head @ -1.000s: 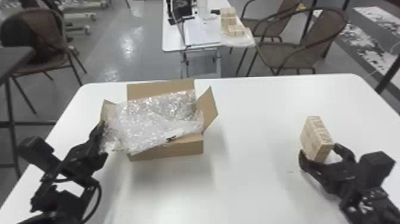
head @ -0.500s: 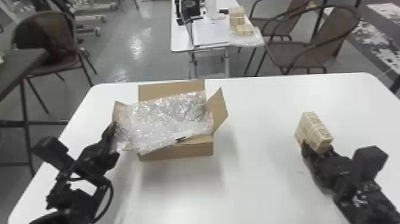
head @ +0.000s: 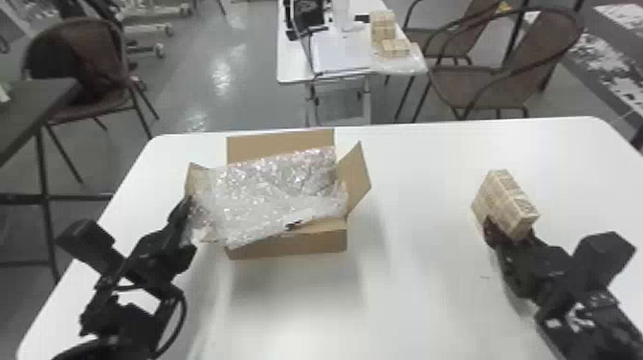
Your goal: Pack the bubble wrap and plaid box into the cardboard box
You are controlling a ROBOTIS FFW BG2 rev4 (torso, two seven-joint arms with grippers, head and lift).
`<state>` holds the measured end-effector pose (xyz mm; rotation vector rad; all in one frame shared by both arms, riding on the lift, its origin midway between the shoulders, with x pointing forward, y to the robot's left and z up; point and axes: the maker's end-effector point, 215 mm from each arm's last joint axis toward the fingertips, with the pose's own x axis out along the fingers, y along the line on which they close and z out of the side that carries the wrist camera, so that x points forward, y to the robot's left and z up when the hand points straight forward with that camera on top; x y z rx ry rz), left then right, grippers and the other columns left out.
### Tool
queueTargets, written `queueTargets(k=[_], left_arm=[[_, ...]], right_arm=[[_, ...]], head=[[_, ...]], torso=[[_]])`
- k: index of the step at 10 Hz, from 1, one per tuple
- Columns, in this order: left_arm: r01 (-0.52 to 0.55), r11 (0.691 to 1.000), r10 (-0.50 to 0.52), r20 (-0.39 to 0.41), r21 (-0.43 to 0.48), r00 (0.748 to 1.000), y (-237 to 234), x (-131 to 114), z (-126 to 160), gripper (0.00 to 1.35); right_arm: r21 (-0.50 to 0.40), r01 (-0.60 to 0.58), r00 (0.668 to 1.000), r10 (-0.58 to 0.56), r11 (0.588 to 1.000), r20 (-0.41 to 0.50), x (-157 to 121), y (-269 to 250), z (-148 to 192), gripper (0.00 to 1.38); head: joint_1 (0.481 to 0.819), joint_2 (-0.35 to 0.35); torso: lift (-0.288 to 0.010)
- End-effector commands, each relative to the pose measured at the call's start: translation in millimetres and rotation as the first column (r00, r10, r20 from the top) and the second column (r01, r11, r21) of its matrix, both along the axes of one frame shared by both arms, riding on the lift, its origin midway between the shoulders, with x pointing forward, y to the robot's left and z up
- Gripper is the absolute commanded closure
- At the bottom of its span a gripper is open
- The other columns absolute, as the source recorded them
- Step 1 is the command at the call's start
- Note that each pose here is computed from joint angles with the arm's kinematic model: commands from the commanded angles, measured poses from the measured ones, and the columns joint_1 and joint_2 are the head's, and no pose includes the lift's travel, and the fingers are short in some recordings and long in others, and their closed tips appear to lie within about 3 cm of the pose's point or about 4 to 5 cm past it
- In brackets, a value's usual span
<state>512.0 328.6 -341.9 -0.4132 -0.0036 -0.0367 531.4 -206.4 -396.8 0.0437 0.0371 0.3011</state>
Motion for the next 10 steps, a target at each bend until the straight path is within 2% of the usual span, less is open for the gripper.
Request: queueTargets(k=[1,3,5,6,7,8,10], left_arm=[[0.006,1.000,-0.006,0.000,-0.003,1.000,-3.7,1.8,-0.7,1.21],[0.014,1.000,-0.014,0.008,-0.007,1.000,-8.2,6.4,2.2,1.21],[0.025,1.000,-0.024,0.006,-0.009,1.000,-13.3,7.8,0.3,1.21],[0.034,0.999,-0.034,0.008,-0.013,0.999,-18.7,10.7,0.7,1.21],[0.042,0.999,-0.042,0.010,-0.016,0.999,-23.1,14.0,1.2,1.21],[0.054,0.998,-0.054,0.011,-0.018,0.998,-28.4,16.7,1.0,1.21],[0.073,0.997,-0.073,0.015,-0.024,0.997,-39.9,22.5,2.2,1.21]], right_arm=[[0.035,-0.037,0.994,0.033,0.999,0.107,3.7,21.4,58.4,1.07],[0.079,-0.086,0.967,0.065,0.993,0.245,4.3,43.2,135.4,1.07],[0.182,-0.216,0.937,0.151,0.959,0.314,6.2,97.1,184.0,1.07],[0.205,-0.320,0.918,0.249,0.925,0.310,7.8,132.4,193.2,1.07],[0.250,-0.428,0.890,0.356,0.869,0.285,8.2,168.4,191.2,1.07],[0.244,-0.522,0.847,0.463,0.817,0.262,8.2,198.2,188.2,1.07],[0.274,-0.616,0.787,0.588,0.738,0.187,6.9,235.6,175.8,1.07]], head=[[0.695,0.124],[0.695,0.148],[0.694,0.165],[0.673,0.190],[0.655,0.225],[0.650,0.240],[0.641,0.297]], torso=[[-0.159],[-0.159],[-0.159],[-0.159],[-0.159],[-0.159],[-0.159]])
